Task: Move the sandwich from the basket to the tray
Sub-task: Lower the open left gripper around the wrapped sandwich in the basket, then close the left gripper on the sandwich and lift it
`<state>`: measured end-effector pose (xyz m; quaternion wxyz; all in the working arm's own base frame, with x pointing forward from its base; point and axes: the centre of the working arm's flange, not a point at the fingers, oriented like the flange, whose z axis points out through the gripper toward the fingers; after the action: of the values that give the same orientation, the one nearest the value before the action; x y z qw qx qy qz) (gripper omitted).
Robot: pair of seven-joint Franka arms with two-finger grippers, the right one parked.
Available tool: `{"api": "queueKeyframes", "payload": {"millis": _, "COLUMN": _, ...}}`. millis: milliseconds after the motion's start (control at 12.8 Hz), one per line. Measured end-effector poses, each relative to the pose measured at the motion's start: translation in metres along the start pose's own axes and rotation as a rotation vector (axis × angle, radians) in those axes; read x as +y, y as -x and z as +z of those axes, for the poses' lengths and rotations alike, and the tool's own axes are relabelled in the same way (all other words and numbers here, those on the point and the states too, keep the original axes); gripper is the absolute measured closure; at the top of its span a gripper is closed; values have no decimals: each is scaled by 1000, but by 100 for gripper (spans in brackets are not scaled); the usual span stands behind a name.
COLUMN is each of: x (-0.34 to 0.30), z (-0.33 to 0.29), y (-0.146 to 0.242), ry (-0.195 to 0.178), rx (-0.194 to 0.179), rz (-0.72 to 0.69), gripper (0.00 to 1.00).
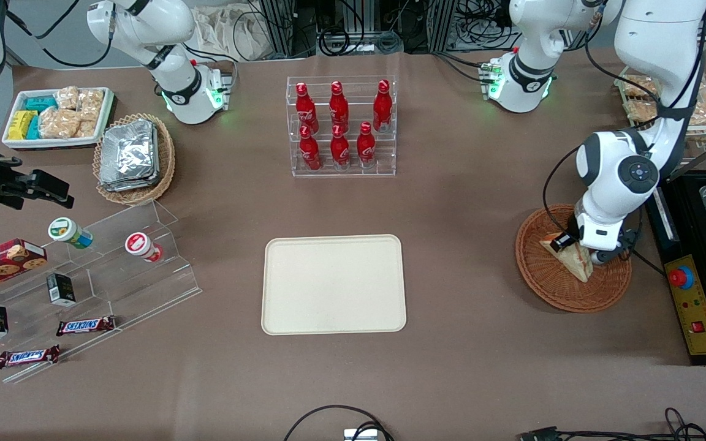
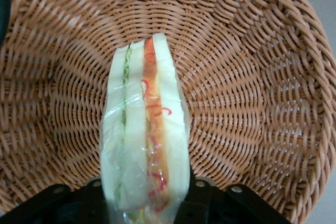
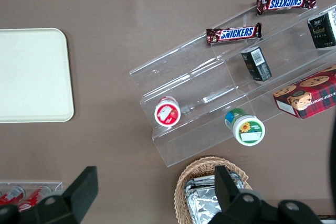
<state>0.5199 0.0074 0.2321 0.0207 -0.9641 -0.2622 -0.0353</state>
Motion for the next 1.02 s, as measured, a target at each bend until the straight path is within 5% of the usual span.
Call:
{"api": "queueKeyframes", "payload": {"millis": 157, "x": -1, "z": -1, "y": -1, "ry": -2, "rx": -2, "rz": 4, "gripper": 70}}
{"api": "queueKeyframes", "payload": {"millis": 471, "x": 2, "z": -32, "y": -5, "ry": -4, "rx": -7, "rz": 56, "gripper": 72}}
{"api": "queueKeyframes", "payload": {"millis": 1020, "x": 7, "z": -111, "y": -16, "ry": 11, "rx": 29, "rz": 459, "gripper": 70}}
